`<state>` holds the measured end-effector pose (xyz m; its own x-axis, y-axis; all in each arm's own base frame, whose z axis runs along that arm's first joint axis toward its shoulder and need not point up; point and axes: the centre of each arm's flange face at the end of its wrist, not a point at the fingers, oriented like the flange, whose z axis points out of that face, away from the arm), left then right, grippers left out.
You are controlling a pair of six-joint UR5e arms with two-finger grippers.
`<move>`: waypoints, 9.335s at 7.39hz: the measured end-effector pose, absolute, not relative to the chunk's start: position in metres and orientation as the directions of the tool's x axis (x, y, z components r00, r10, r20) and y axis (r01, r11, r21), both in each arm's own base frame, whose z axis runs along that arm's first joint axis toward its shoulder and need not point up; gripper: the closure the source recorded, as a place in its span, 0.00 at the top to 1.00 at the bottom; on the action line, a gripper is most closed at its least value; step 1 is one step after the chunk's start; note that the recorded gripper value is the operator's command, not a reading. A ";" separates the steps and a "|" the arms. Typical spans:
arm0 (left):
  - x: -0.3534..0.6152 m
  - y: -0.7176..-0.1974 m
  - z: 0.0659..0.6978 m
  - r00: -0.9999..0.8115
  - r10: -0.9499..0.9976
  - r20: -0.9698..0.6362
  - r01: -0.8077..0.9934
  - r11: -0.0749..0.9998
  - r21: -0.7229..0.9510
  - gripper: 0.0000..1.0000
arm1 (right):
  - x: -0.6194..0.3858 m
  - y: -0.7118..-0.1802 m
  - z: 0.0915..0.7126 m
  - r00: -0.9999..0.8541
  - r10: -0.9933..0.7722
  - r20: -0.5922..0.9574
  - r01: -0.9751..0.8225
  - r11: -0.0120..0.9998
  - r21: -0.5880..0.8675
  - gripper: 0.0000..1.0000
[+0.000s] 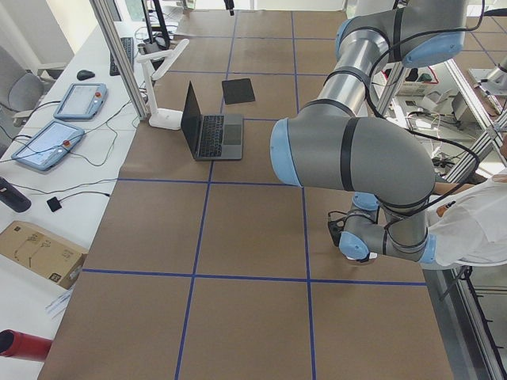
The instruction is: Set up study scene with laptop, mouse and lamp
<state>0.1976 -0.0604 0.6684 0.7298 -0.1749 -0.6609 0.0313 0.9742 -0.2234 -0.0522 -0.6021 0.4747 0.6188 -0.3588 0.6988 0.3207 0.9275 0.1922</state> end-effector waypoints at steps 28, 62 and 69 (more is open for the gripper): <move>0.302 -0.077 0.485 0.399 -0.434 -0.808 0.074 0.893 -0.443 0.62 | -0.091 -0.595 0.468 0.608 -0.366 0.705 0.351 0.920 0.174 0.99; 0.782 -0.486 0.021 0.605 -0.066 -0.794 0.257 0.959 0.116 0.80 | -0.111 -0.607 0.490 0.575 -0.407 0.710 0.369 0.903 0.219 0.99; 0.765 -0.496 -0.005 0.578 -0.060 -0.814 0.267 0.956 0.119 0.81 | -0.112 -0.610 0.490 0.575 -0.407 0.709 0.370 0.903 0.218 0.99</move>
